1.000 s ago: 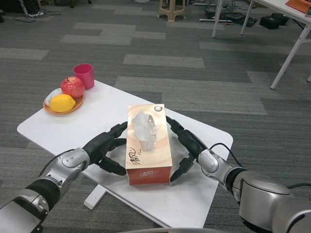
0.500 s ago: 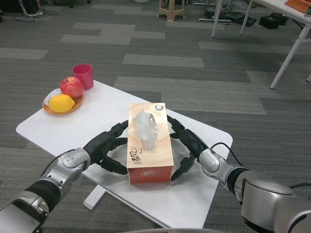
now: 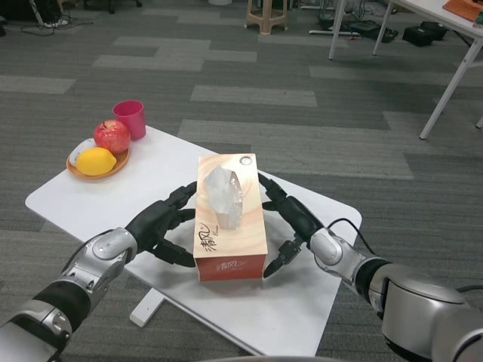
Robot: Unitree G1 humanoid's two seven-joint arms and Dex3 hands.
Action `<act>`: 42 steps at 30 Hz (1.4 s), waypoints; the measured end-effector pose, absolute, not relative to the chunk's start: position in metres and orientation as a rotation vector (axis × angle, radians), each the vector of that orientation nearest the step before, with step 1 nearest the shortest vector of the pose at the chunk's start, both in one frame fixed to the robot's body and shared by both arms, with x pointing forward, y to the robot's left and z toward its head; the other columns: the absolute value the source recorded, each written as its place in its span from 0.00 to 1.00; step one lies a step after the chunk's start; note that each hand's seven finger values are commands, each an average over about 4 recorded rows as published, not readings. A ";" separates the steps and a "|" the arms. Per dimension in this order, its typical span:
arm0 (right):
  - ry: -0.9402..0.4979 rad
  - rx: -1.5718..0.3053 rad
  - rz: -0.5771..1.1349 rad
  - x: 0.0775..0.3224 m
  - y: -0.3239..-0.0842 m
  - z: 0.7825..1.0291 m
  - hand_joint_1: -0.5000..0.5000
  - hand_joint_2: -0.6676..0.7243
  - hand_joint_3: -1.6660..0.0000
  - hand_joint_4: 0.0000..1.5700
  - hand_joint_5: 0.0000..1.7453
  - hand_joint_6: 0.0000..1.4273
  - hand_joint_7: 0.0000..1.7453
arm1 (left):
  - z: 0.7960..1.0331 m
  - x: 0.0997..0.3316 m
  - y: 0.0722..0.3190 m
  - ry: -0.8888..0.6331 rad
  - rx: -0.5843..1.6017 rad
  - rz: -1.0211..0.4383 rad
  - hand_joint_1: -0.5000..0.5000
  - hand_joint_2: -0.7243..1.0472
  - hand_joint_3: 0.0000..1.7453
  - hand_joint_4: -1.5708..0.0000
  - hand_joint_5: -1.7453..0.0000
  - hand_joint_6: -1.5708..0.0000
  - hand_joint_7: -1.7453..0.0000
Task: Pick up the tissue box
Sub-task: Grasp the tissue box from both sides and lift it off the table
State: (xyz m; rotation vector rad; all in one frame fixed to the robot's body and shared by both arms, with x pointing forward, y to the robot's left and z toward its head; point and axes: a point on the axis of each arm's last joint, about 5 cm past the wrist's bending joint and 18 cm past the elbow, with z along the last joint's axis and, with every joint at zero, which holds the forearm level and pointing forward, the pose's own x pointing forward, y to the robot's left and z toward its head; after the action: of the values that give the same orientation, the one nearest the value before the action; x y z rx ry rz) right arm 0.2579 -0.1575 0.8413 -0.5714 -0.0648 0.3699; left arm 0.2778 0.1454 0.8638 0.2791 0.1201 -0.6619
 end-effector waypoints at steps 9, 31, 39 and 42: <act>-0.092 -0.548 0.368 0.261 -0.158 0.847 0.21 0.14 0.76 0.09 0.28 0.00 0.08 | 0.872 0.280 0.148 0.078 0.264 -0.653 1.00 0.75 0.00 1.00 0.62 1.00 1.00; -0.170 -0.478 0.358 0.265 -0.157 0.861 0.21 0.11 0.71 0.07 0.33 0.00 0.08 | 0.894 0.281 0.156 -0.027 0.266 -0.625 1.00 0.75 0.00 1.00 0.62 1.00 1.00; -0.190 -0.463 0.359 0.265 -0.158 0.865 0.21 0.09 0.71 0.06 0.33 0.00 0.08 | 0.897 0.280 0.158 -0.046 0.262 -0.618 1.00 0.75 0.00 1.00 0.59 1.00 1.00; -0.199 -0.457 0.364 0.265 -0.158 0.866 0.21 0.09 0.71 0.06 0.33 0.00 0.08 | 0.898 0.279 0.159 -0.051 0.263 -0.612 1.00 0.75 0.00 1.00 0.59 1.00 1.00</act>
State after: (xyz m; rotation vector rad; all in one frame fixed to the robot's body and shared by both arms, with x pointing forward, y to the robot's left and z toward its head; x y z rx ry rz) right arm 0.2651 -0.1576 0.8663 -0.4572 -0.1989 0.3638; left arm 0.2789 0.1594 0.8977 0.2634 -0.0506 -0.6122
